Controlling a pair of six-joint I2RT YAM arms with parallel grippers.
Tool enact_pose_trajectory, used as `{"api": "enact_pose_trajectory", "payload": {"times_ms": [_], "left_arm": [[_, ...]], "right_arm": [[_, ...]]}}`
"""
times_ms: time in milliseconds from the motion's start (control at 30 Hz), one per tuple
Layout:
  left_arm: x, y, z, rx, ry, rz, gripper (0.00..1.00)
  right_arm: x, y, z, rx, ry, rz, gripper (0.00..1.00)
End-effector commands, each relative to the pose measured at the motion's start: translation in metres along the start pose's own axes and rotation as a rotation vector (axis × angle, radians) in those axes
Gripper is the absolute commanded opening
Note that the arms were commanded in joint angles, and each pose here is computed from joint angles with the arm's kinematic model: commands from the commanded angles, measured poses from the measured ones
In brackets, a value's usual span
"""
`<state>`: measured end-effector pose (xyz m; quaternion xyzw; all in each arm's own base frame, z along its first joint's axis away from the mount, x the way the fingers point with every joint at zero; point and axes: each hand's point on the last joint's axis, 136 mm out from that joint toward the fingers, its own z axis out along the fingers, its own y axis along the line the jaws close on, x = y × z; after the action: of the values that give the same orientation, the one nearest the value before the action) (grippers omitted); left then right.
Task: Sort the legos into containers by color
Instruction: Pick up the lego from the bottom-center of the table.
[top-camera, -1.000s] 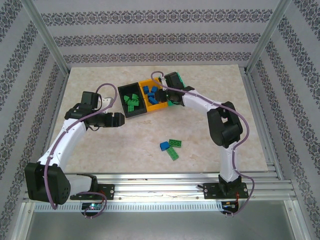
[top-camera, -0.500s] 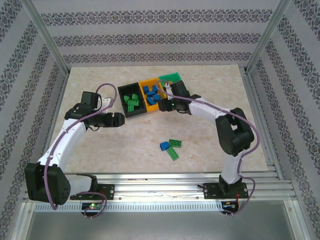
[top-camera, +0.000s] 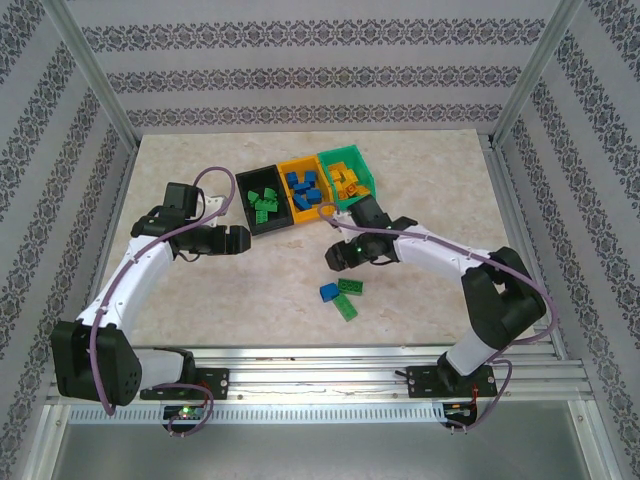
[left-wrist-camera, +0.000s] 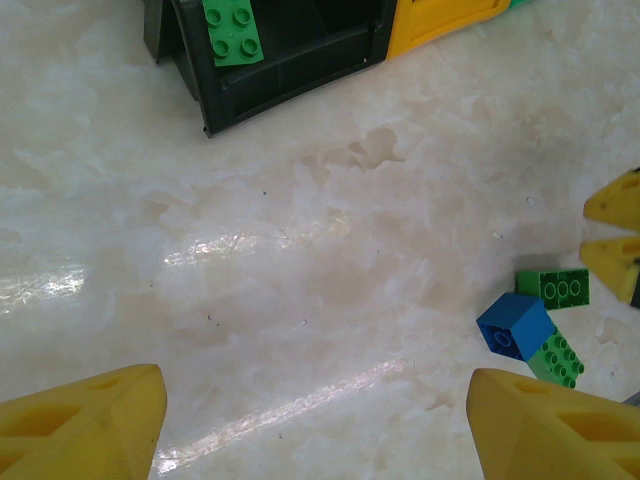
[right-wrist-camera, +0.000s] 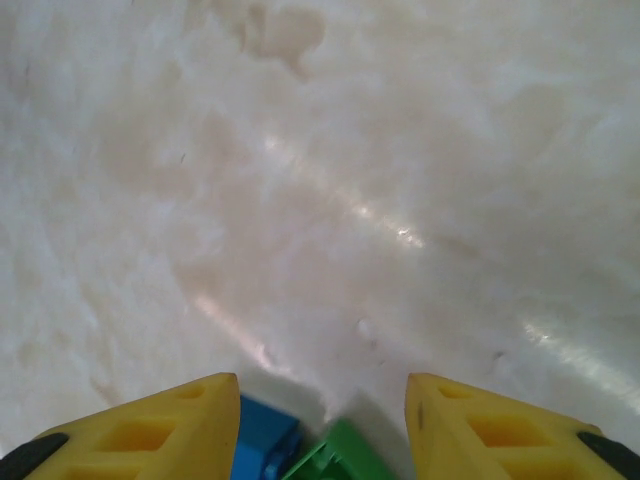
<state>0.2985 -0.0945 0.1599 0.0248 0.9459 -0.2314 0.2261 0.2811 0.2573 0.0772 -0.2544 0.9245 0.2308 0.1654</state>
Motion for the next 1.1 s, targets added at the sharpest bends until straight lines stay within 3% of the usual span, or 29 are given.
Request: {"api": "enact_pose_trajectory", "payload": {"times_ms": [0,533,867,1067], "left_arm": [[-0.007,0.0,-0.003,0.018,-0.016,-0.013,0.79],[-0.007,-0.002,-0.005,0.025,-0.023,-0.011,0.78],[-0.007,-0.003,-0.007,0.026,-0.032,-0.009,0.78],[-0.007,-0.003,-0.006,0.028,-0.03,-0.011,0.78]], "right_arm": [[0.03,0.022,0.001,-0.032,0.131,-0.074,0.47],[0.047,0.027,0.021,0.152,0.241,-0.183,0.5],[0.051,0.042,0.034,0.163,0.268,-0.207,0.51],[0.061,0.04,0.04,0.221,0.308,-0.241,0.58]]}}
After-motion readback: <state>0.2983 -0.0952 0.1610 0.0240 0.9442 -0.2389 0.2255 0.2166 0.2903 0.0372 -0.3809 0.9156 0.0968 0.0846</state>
